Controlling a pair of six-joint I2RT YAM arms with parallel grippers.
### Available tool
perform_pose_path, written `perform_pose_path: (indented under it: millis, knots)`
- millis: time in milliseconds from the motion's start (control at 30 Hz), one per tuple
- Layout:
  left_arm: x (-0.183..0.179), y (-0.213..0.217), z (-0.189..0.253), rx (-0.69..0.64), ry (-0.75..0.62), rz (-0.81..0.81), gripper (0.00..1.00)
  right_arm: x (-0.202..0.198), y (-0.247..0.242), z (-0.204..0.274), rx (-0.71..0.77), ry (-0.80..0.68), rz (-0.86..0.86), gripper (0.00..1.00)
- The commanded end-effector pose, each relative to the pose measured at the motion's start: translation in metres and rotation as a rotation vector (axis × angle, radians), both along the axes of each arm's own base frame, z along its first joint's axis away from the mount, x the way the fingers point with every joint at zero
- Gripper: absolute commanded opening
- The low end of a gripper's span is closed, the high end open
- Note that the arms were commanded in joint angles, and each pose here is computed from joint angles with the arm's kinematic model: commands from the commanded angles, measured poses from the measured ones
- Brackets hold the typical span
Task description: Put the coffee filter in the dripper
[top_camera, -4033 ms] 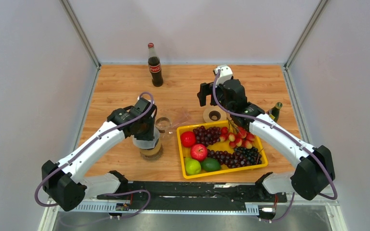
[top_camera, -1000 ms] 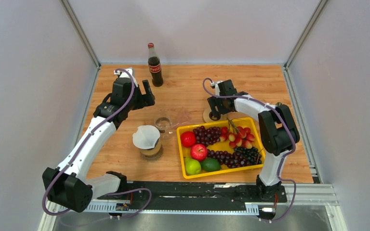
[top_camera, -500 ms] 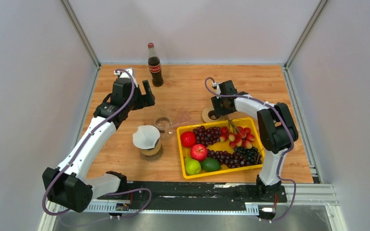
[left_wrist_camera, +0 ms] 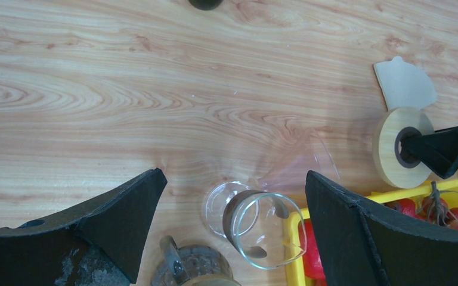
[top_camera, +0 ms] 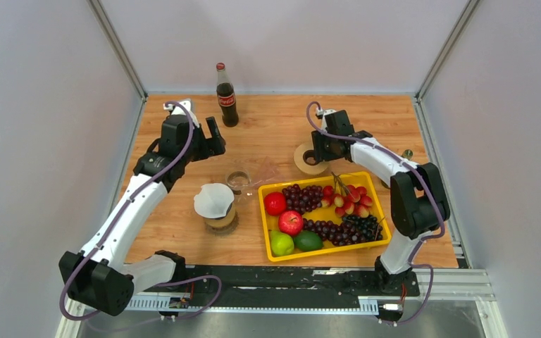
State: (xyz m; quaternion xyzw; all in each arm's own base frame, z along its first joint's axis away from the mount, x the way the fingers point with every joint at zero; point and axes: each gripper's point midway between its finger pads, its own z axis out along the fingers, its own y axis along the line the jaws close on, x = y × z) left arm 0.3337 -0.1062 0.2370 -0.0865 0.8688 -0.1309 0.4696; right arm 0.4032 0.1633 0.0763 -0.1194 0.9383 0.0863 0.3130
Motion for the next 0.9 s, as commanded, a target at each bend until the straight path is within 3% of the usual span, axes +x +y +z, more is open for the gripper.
perform_pose_path:
  millis: [0, 200, 400, 633, 867]
  knots:
    - [-0.003, 0.002, 0.013, -0.025, -0.045, 0.009, 1.00, 0.013, 0.008, 0.056, 0.073, -0.133, -0.021, 0.22]
    - [-0.004, 0.002, 0.025, -0.038, -0.074, 0.010, 1.00, 0.011, 0.027, 0.093, 0.179, -0.159, 0.024, 0.23]
    - [-0.009, 0.005, 0.037, -0.054, -0.119, 0.024, 1.00, -0.005, 0.066, 0.132, 0.345, -0.061, 0.094, 0.20]
    - [-0.013, 0.005, 0.035, -0.075, -0.114, 0.027, 1.00, -0.027, 0.125, 0.151, 0.354, -0.022, 0.220, 0.19]
    - [-0.028, 0.016, 0.027, -0.055, -0.081, 0.067, 1.00, -0.029, 0.167, 0.153, 0.241, -0.102, 0.265, 0.20]
